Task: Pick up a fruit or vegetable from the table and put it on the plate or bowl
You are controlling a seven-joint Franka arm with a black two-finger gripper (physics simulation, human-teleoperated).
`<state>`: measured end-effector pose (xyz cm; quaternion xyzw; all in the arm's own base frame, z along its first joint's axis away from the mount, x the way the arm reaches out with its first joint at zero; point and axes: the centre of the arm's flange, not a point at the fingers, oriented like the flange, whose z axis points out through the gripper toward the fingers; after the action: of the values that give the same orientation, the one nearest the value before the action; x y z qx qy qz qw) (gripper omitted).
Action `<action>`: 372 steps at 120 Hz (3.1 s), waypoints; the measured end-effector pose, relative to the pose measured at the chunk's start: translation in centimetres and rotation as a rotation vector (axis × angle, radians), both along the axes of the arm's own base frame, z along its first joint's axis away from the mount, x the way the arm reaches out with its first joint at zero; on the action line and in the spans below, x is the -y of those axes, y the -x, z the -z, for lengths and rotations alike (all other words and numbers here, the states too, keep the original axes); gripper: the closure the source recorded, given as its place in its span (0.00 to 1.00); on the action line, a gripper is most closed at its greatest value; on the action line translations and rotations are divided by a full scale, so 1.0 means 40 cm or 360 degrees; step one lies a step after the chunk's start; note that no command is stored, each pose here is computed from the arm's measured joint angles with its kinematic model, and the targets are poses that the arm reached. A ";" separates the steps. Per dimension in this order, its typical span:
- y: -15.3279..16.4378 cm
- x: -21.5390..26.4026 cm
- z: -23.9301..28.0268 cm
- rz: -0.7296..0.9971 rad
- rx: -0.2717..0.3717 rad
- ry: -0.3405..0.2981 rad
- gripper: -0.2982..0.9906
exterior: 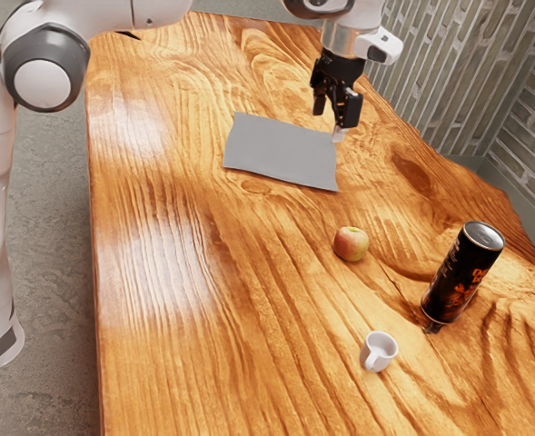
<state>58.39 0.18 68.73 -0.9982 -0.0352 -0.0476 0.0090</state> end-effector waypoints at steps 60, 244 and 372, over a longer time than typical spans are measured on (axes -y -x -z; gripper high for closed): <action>0.043 0.004 -0.051 0.0083 -0.0044 -0.0012 0.23; -0.216 0.086 0.519 0.1053 -0.0096 -0.0015 0.23; -0.328 0.052 0.617 0.1114 0.0008 -0.0093 0.23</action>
<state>71.50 -1.90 44.04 -0.9490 0.3104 -0.0512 0.0206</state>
